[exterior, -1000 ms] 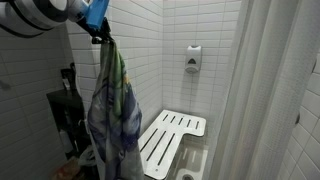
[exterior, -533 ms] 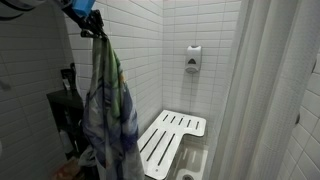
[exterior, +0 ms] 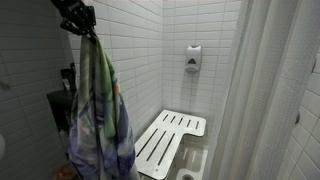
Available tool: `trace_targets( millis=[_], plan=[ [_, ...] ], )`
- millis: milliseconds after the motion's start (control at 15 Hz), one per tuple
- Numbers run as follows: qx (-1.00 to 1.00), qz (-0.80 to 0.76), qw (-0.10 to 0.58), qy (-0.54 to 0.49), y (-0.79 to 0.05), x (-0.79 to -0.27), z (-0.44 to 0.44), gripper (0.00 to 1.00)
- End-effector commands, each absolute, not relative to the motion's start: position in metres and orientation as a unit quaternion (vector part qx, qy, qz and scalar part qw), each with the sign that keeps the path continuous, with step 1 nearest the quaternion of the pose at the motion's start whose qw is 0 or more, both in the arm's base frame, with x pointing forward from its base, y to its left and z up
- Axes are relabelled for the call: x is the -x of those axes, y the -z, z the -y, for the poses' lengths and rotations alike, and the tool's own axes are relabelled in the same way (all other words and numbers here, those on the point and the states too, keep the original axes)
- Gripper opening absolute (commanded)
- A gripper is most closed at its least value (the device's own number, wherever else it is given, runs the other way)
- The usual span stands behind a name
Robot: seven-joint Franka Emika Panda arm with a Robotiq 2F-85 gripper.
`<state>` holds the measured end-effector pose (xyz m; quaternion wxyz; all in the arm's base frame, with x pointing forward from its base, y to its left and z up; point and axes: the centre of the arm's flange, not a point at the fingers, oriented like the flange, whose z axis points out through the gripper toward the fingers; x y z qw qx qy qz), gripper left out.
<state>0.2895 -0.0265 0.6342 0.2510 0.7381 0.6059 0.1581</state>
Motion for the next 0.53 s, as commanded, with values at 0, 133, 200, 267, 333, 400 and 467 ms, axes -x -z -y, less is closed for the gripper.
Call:
trace_targets(
  millis=[0,133,200,267,333,400,467],
  plan=[
    [-0.719,-0.636,0.229,-0.163,-0.659,-0.275,0.022,0.02],
    [-0.695,-0.661,0.213,-0.187,-0.656,-0.281,0.007,0.02],
    [-0.681,-0.675,0.202,-0.200,-0.651,-0.292,-0.005,0.02],
    [-0.668,-0.688,0.191,-0.212,-0.644,-0.301,-0.018,0.02],
    [-0.657,-0.699,0.177,-0.222,-0.637,-0.309,-0.030,0.02],
    [-0.647,-0.708,0.167,-0.229,-0.630,-0.316,-0.042,0.02],
    [-0.638,-0.716,0.156,-0.235,-0.624,-0.324,-0.052,0.02]
  ],
)
